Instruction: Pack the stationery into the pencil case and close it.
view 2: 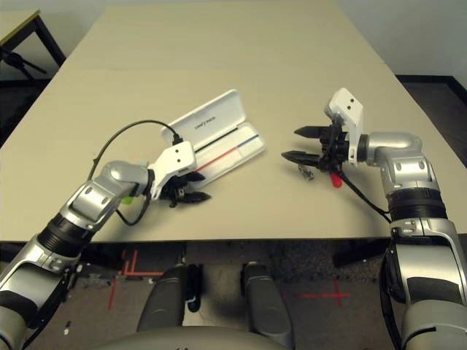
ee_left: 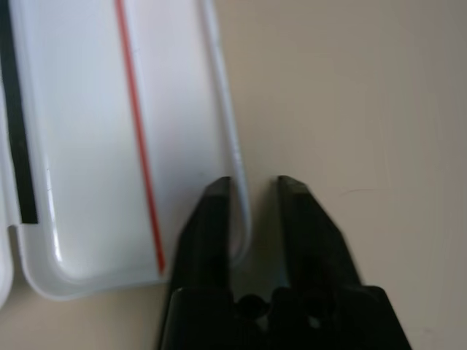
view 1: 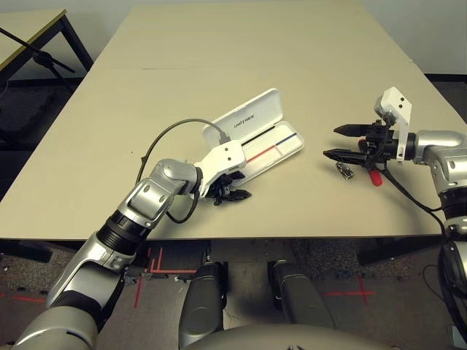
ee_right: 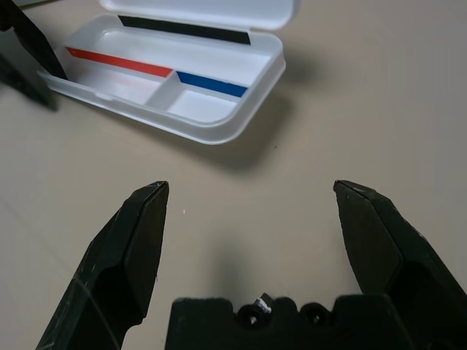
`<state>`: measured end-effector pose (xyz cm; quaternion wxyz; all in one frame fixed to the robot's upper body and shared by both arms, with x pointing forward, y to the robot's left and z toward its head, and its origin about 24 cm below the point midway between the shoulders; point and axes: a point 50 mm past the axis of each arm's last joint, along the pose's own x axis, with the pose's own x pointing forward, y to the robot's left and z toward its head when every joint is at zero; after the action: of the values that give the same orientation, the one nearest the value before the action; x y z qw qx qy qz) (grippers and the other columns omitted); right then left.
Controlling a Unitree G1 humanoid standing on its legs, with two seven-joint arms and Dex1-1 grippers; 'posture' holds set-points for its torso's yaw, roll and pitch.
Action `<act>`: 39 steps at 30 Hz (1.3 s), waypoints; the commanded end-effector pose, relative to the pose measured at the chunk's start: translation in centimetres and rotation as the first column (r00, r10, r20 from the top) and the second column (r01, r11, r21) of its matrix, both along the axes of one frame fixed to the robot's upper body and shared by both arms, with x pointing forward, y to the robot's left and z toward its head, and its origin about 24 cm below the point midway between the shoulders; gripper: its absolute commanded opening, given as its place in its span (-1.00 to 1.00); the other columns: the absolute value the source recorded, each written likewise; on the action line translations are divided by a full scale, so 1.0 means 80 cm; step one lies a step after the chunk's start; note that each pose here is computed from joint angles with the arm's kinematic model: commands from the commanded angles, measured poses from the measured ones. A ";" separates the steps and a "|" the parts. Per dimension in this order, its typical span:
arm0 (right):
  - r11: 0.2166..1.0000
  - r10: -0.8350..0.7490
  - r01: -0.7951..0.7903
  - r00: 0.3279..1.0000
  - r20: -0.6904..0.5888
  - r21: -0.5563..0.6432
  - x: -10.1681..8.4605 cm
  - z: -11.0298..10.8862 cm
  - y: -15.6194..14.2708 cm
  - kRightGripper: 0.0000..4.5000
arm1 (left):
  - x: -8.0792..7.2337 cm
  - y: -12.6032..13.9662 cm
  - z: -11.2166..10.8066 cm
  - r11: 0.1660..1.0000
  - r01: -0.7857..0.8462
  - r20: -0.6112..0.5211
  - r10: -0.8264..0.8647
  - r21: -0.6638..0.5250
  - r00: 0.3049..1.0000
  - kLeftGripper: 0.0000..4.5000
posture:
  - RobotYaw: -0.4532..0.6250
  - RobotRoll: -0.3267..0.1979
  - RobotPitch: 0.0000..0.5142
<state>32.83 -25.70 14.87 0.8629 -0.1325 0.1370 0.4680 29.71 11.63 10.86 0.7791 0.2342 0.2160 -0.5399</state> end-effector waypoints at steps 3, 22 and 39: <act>1.000 0.001 -0.001 1.000 0.002 0.006 -0.004 -0.004 0.001 1.00 | 0.008 0.011 0.001 0.998 -0.009 -0.009 0.010 0.060 1.000 -0.99 | -0.17 0.25 -0.49; 1.000 0.002 -0.002 1.000 -0.025 0.007 -0.007 -0.026 0.005 1.00 | -0.018 0.036 0.025 0.908 0.286 0.040 -0.312 0.306 0.949 -0.99 | -0.13 0.25 -0.42; 1.000 0.013 -0.013 0.999 -0.031 -0.006 -0.006 -0.029 0.006 1.00 | -0.018 0.037 0.017 0.907 0.283 0.041 -0.311 0.312 0.950 -0.99 | -0.12 0.25 -0.38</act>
<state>32.45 -25.43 12.85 0.8630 -0.1253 0.1461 0.4671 28.33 14.35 12.63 0.6474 0.4078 0.2166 -0.6063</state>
